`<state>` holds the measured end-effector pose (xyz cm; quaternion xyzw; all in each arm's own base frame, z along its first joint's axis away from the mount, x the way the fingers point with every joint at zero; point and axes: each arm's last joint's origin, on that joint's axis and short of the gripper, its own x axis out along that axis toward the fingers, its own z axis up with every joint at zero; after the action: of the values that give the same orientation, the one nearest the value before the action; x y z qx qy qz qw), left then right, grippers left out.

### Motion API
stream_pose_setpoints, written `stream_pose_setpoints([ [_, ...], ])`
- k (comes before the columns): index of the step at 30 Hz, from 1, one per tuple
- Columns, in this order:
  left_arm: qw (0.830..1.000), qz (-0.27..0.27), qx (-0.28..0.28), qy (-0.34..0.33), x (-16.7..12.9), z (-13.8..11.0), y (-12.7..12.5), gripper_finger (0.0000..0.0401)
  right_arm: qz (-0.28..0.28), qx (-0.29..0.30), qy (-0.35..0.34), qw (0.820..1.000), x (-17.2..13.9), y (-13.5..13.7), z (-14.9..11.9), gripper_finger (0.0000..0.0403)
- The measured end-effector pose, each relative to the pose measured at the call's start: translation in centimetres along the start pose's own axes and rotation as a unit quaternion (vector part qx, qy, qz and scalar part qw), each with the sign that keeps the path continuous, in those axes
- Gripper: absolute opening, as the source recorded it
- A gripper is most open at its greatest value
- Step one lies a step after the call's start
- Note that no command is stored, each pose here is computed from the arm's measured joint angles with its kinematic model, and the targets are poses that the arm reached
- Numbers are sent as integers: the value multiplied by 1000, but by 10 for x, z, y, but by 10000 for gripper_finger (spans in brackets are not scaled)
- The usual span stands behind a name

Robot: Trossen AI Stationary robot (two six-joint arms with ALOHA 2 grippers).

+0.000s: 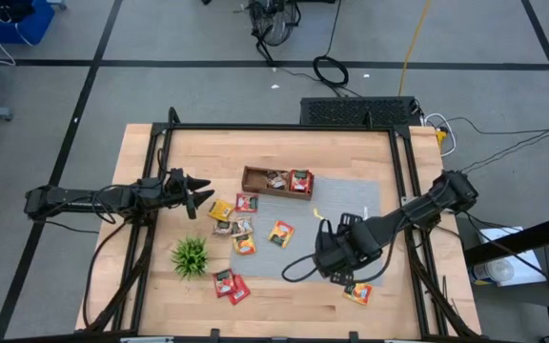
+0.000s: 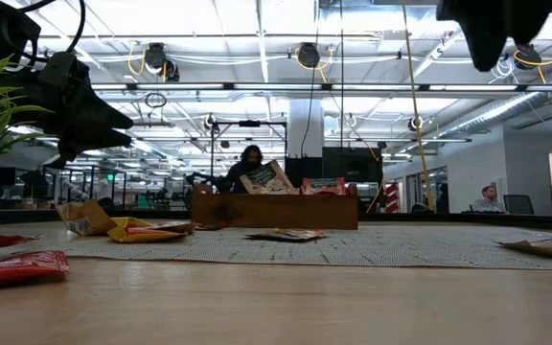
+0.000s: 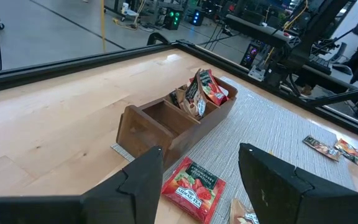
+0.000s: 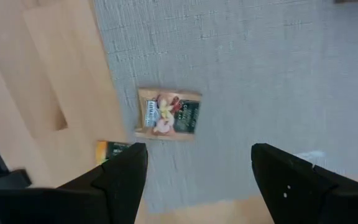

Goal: Pick & Place Tea
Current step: Put the gold tea bag into the middle section of the wooden organizer

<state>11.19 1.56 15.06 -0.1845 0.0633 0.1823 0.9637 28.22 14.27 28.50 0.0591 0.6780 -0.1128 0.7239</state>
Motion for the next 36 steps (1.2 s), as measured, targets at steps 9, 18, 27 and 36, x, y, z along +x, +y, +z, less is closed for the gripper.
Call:
stream_pose_setpoints([
  [9,1000,0,0,0,0,0,0,212,26,39,2,999,44,6,-4,267],
  [18,1000,0,0,0,0,0,0,212,42,63,-4,997,76,9,-8,267],
  [27,1000,0,0,0,0,0,0,212,41,55,15,998,101,24,-16,267],
  [36,1000,0,0,0,0,0,0,212,28,51,27,998,125,33,-25,267],
])
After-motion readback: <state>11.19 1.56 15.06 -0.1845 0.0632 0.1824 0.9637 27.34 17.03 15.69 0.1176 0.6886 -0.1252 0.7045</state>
